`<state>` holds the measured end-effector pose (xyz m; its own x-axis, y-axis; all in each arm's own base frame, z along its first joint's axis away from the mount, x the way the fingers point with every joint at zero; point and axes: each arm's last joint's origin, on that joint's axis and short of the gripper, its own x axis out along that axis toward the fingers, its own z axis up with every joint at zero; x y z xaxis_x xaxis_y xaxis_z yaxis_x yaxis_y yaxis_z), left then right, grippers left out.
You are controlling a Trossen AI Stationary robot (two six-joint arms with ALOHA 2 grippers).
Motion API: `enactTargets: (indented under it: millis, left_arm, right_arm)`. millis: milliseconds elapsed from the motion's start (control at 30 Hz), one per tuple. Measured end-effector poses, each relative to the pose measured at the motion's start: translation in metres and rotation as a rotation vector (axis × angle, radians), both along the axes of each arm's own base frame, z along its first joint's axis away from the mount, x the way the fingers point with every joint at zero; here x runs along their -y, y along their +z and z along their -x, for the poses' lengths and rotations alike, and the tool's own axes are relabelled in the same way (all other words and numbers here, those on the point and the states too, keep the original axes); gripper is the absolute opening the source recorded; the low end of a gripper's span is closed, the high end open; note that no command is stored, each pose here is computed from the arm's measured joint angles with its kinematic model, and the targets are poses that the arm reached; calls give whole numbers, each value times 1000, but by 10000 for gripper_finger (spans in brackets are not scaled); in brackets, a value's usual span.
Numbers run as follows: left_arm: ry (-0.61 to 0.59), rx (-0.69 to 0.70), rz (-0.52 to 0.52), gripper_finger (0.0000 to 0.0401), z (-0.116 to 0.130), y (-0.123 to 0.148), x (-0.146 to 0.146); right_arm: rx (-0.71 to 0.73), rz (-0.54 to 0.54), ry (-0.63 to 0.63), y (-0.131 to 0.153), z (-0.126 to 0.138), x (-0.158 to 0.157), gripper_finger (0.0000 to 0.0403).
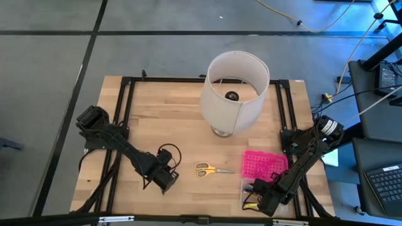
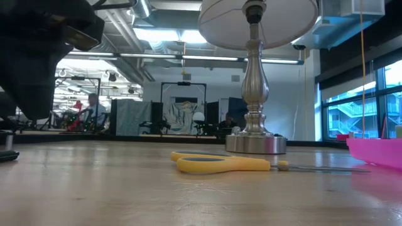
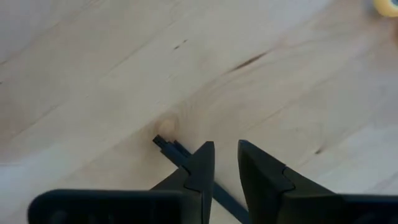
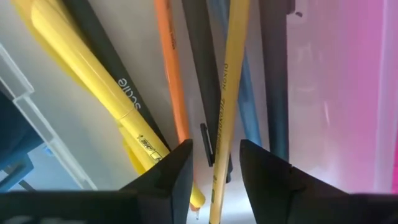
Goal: Pick & place school supplies into a supply box
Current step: Put the black pen into the supply box
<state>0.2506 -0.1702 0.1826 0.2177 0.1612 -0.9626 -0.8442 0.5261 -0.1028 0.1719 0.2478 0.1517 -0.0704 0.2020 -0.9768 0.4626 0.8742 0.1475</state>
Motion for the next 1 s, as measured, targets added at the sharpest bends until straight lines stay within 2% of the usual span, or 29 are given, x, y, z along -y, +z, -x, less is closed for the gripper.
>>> enactTargets:
  millis: [133,267,400,500,633,833,1000]
  left_arm:
    - [18,-9,20,81,0,0,0]
    - [56,-12,40,113,0,0,0]
    - [73,32,-8,143,0,0,0]
    - [84,36,2,154,1,0,2]
    - [191,-6,70,156,3,-3,5]
    - [247,-9,34,146,1,-14,5]
    - [288,-38,43,137,1,-20,6]
  right_arm:
    - [6,-1,24,0,0,0,135]
    - [7,-1,26,0,0,0,135]
    - [8,-1,32,0,0,0,135]
    - [11,-3,49,0,0,0,135]
    - [16,-5,71,0,0,0,136]
    - [38,5,102,0,0,0,136]
    - [41,8,104,0,0,0,136]
